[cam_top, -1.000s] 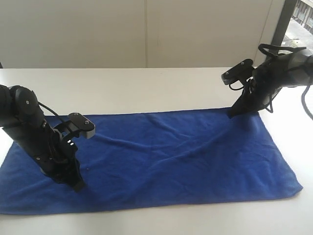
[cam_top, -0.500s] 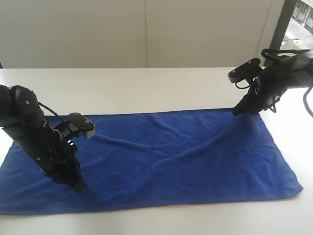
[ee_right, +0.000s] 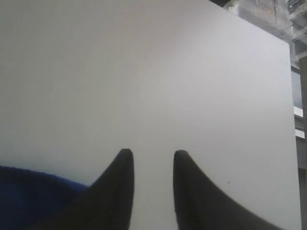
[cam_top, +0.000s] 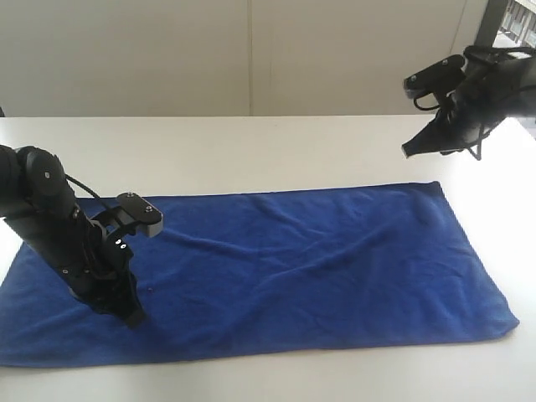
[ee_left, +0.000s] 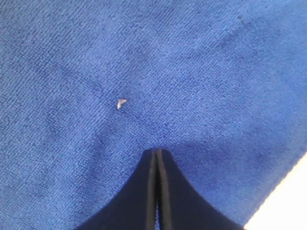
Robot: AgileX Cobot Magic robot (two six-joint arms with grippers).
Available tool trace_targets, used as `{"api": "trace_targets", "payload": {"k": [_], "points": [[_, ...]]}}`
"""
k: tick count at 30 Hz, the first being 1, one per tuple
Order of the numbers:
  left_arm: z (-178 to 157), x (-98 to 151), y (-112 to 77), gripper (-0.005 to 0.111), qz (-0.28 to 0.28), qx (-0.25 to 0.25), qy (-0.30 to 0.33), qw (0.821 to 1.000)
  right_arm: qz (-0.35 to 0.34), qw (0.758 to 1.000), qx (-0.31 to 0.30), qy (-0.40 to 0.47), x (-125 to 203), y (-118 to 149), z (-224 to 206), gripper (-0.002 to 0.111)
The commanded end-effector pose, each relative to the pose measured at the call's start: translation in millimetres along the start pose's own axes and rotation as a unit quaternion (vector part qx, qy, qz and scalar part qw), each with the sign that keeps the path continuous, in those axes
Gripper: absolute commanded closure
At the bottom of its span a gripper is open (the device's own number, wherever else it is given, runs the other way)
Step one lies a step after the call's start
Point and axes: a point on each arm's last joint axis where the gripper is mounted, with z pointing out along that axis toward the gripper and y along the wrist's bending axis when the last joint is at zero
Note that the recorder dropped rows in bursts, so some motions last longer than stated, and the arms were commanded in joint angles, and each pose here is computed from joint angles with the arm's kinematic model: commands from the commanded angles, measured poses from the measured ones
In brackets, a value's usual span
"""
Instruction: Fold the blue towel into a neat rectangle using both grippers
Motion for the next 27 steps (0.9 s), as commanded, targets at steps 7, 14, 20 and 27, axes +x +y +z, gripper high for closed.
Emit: {"api": "trace_targets", "payload": {"k": [7, 14, 20, 27], "points": [[21.9, 15.6, -2.4, 0.107, 0.001, 0.019, 0.05, 0.999, -0.011, 0.989, -0.138, 0.052, 12.7, 26.4, 3.8, 0.108], [21.9, 15.8, -2.6, 0.107, 0.001, 0.02, 0.051, 0.999, -0.02, 0.989, -0.129, 0.065, 25.9, 30.8, 26.4, 0.108], [21.9, 15.9, -2.7, 0.107, 0.001, 0.021, 0.051, 0.998, 0.0, 0.991, -0.12, 0.052, 25.5, 28.9, 30.8, 0.108], [21.9, 15.9, -2.7, 0.107, 0.001, 0.021, 0.051, 0.998, 0.001, 0.992, -0.118, 0.038, 24.4, 30.0, 34.2, 0.108]]}}
